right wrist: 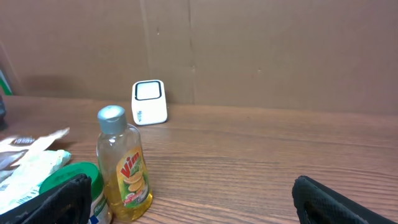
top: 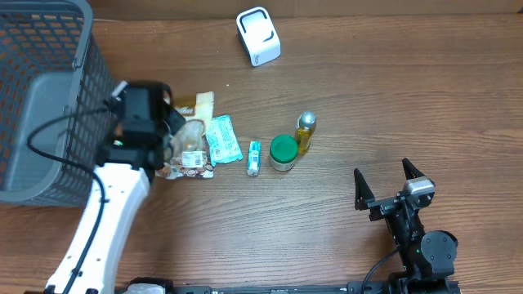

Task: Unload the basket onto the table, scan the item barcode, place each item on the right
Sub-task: 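Lift the snack bag out of the basket and carry it toward the row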

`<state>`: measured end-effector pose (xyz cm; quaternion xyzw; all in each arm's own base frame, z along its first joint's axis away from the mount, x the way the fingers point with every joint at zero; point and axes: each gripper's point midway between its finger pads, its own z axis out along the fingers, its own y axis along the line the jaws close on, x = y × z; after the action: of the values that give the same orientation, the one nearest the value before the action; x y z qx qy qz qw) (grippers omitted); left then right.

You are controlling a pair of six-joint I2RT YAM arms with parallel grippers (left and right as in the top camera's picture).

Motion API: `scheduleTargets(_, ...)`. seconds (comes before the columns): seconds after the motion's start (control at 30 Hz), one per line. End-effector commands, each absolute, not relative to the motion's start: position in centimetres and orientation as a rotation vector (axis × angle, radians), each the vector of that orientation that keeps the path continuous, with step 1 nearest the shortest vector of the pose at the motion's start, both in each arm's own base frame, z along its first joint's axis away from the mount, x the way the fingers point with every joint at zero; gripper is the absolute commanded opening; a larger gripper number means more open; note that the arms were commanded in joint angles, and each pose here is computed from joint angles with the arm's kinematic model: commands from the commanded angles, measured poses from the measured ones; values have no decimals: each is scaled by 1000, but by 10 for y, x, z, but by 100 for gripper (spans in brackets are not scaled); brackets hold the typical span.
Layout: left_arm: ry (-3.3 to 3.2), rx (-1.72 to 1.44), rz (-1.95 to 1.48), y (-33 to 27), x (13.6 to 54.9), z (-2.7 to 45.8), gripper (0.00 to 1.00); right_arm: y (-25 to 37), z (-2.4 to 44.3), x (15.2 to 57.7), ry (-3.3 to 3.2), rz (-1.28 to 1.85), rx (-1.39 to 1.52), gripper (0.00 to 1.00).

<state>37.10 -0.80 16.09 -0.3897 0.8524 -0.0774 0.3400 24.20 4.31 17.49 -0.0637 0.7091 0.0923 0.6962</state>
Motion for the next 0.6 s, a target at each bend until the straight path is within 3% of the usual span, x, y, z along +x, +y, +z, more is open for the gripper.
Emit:
scheduleTargets(0.0,2153,-1087,-116,0,365,144,33,41,172,243,1581,194,-137,100)
scheduleTargets(0.17,2242,-960,-112,-10,364,134,40,41,172,243,1581,194,-137,100)
scheduleTargets(0.33,2428,-733,-162,-33,360,113,20,41,172,243,1581,194,-137,100)
scheduleTargets(0.57,2681,-605,-177,-51,346,55,12,41,172,243,1581,194,-137,100)
